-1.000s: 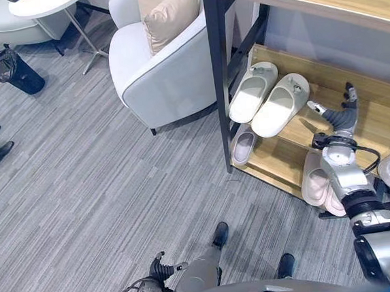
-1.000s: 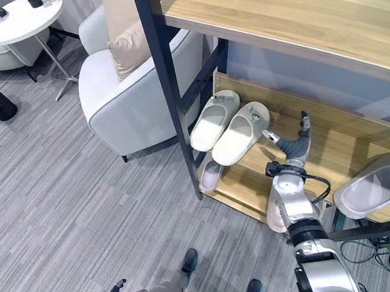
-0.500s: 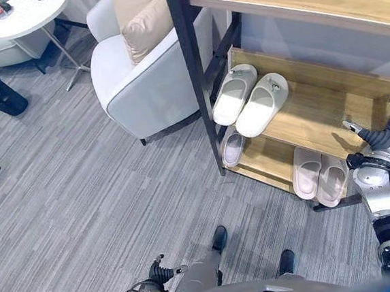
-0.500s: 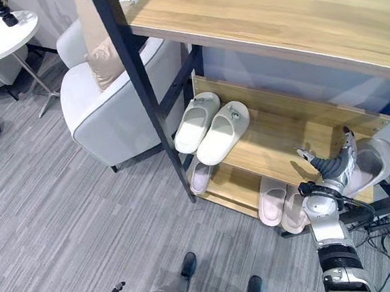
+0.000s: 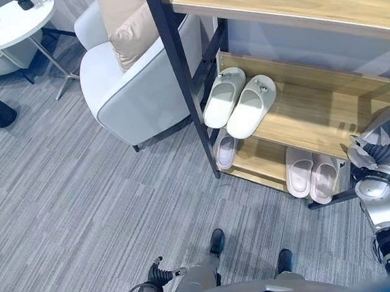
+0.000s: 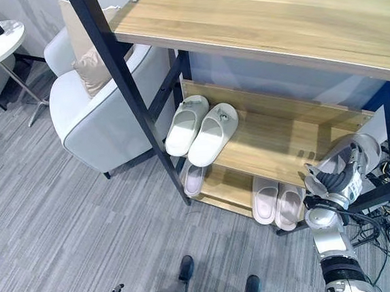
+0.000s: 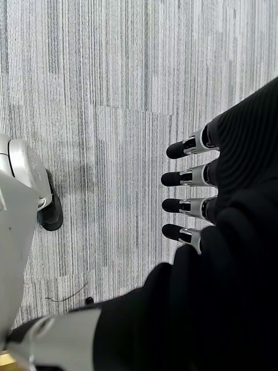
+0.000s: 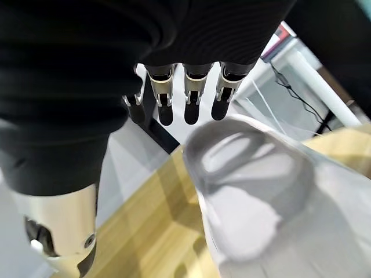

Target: Arrange the slippers neatly on the shoe rack.

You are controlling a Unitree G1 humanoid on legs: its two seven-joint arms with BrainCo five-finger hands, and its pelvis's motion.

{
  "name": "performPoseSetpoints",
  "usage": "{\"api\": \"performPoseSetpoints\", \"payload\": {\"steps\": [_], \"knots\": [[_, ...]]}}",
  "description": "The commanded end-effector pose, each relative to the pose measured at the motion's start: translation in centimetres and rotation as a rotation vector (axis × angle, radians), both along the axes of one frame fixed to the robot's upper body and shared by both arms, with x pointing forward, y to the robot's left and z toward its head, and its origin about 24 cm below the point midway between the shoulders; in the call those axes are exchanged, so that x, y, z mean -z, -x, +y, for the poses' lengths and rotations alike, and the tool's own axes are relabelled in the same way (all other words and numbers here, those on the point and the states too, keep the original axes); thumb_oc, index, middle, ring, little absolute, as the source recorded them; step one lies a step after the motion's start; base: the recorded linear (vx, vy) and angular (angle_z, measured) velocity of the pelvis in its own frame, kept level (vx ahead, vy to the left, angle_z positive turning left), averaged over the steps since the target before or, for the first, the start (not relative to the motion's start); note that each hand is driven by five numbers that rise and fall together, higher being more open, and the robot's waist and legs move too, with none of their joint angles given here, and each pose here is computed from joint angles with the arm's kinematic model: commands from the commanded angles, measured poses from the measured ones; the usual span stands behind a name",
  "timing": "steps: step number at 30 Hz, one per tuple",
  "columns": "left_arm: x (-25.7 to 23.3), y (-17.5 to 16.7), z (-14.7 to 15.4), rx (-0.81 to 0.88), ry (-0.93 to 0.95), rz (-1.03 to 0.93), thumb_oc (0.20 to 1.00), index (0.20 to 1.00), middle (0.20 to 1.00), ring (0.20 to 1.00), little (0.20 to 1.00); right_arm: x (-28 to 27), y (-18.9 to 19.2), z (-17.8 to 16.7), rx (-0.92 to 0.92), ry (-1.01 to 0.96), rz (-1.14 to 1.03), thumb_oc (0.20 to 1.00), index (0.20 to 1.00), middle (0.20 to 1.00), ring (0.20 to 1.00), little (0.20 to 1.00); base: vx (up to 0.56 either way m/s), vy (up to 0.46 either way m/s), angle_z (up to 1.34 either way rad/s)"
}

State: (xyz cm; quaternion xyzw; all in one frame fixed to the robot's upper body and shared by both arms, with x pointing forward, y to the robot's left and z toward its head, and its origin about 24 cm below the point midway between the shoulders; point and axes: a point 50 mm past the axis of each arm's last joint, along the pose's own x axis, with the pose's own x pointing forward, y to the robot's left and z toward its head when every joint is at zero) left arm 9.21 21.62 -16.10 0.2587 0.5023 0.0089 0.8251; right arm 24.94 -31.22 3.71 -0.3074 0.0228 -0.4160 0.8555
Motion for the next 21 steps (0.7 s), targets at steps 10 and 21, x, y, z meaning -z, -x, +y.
{"api": "performPoseSetpoints", "payload": {"steps": [10, 21], "knots": [[0.7, 1.2, -0.9, -0.039, -0.006, 0.085, 1.000, 1.000, 1.000, 1.000, 1.000, 3.0, -0.5, 1.6, -0.076, -0.239, 0.060, 1.000, 1.000, 1.000, 1.000, 1.000, 0.00, 0.000, -0.01], [0.7, 1.5, -0.2, -0.041, -0.001, 0.111, 1.000, 1.000, 1.000, 1.000, 1.000, 3.7, -3.1, 4.6, -0.268, -0.494, 0.038, 1.000, 1.000, 1.000, 1.000, 1.000, 0.00, 0.002, -0.02]]}}
